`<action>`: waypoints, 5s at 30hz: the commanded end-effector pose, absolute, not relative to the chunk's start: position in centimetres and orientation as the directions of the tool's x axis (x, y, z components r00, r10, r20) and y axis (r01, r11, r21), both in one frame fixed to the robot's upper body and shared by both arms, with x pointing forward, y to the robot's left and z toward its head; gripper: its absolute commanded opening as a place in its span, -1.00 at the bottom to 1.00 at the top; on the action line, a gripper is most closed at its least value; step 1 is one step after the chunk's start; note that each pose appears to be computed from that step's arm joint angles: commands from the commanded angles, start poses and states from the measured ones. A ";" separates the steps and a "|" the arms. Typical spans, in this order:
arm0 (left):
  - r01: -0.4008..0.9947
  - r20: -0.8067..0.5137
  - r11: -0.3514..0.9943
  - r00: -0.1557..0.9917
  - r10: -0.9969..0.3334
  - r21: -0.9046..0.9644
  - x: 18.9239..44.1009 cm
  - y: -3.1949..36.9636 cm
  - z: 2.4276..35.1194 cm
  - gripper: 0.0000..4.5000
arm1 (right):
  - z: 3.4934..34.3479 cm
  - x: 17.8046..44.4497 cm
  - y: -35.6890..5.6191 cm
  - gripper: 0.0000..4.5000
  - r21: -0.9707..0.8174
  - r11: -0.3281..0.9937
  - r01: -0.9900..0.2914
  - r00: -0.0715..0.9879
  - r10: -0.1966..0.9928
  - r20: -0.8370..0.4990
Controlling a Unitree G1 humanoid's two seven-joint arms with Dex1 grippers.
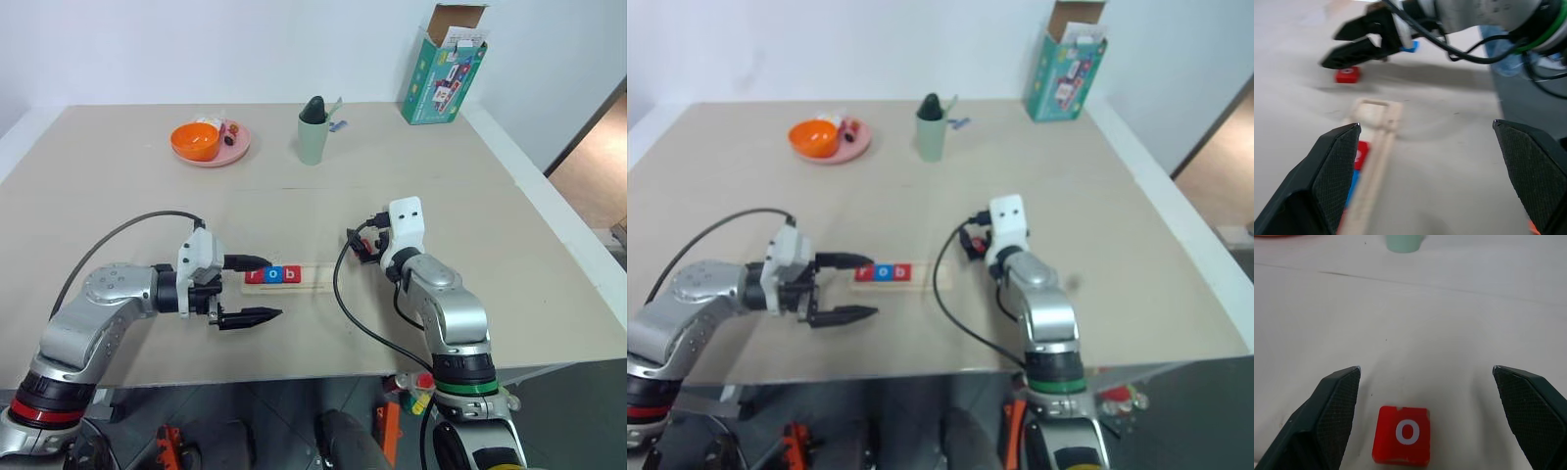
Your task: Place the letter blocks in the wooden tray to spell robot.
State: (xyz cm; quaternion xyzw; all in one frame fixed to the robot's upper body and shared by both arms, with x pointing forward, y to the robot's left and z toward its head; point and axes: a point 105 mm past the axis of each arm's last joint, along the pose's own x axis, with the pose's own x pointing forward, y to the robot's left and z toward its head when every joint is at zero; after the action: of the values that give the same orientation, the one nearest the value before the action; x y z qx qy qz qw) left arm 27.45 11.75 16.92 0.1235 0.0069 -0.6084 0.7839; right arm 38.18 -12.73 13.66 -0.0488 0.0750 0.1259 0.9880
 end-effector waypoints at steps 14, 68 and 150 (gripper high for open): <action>0.883 -0.082 0.306 0.356 -0.931 0.356 29.1 11.3 18.0 1.00 | 11.5 37.5 -11.7 0.47 0.000 0.968 -0.253 0.944 0.247 -0.221; 0.881 -0.155 0.292 0.369 -0.917 0.371 29.0 11.8 15.9 1.00 | 11.9 30.1 -11.0 0.44 -0.013 0.935 -0.353 0.905 0.338 -0.259; 0.808 -0.109 0.514 0.561 -0.821 0.288 29.5 15.3 15.0 1.00 | 15.7 35.0 -6.6 -0.48 -0.310 0.064 -0.949 0.196 0.887 -0.418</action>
State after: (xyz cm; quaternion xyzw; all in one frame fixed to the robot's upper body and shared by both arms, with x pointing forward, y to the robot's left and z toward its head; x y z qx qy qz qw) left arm 29.41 15.36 14.13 0.1554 -0.0028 -0.4720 0.8678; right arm 35.18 -7.00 15.17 -0.2399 0.0733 0.6333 0.7321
